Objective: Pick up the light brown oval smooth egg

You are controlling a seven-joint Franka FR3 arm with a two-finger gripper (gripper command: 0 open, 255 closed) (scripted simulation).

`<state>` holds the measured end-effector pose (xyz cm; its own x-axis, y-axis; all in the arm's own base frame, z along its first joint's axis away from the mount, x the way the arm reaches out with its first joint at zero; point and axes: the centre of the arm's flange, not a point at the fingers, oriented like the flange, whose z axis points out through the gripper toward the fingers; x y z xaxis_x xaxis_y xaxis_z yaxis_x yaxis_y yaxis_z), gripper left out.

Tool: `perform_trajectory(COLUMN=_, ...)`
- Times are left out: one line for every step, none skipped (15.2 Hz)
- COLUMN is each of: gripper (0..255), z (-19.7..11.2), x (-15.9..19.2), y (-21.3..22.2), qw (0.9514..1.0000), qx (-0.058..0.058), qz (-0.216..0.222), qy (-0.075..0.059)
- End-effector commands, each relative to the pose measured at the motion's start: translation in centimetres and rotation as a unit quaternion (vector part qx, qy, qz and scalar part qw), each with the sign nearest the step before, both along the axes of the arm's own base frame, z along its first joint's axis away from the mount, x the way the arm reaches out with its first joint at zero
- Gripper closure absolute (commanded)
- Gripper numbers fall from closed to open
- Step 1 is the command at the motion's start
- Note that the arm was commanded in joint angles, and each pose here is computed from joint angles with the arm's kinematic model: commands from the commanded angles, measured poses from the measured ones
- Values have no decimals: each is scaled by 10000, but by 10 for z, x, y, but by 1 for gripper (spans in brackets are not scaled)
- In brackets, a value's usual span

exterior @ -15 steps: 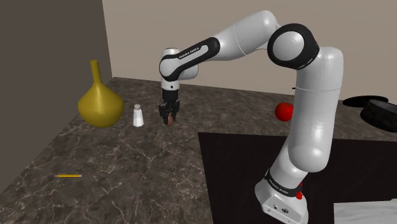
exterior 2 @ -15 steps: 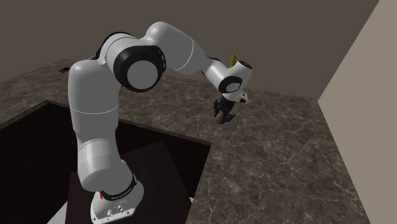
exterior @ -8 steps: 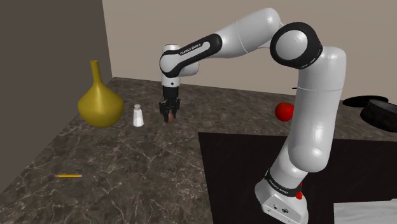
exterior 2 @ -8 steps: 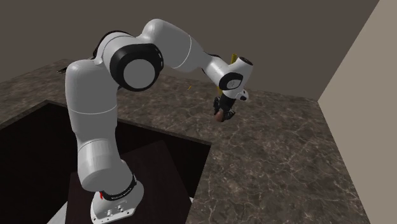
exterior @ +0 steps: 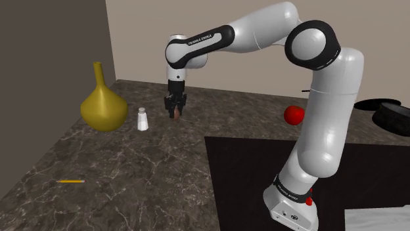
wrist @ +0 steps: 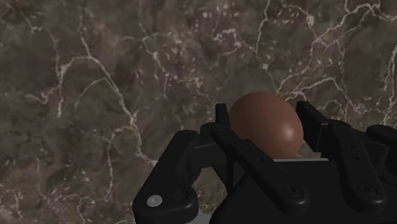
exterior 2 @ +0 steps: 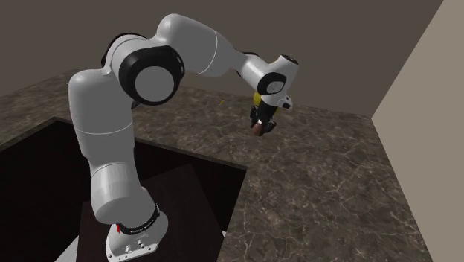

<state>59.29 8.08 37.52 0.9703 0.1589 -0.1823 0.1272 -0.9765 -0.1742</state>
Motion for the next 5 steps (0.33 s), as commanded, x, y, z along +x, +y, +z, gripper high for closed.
perform_trajectory(gripper=255, z=10, x=0, y=-1, qw=10000, qx=0, qz=0, qy=2)
perform_trajectory(gripper=255, z=15, x=0, y=-1, qw=10000, qx=0, qz=0, qy=2)
perform_trajectory(gripper=255, z=21, x=0, y=-1, qw=10000, qx=0, qz=0, qy=2)
perform_trajectory(gripper=255, z=21, x=0, y=-1, qw=10000, qx=0, qz=0, qy=2)
perform_trajectory(gripper=255, z=21, x=0, y=-1, qw=10000, qx=0, qz=0, qy=2)
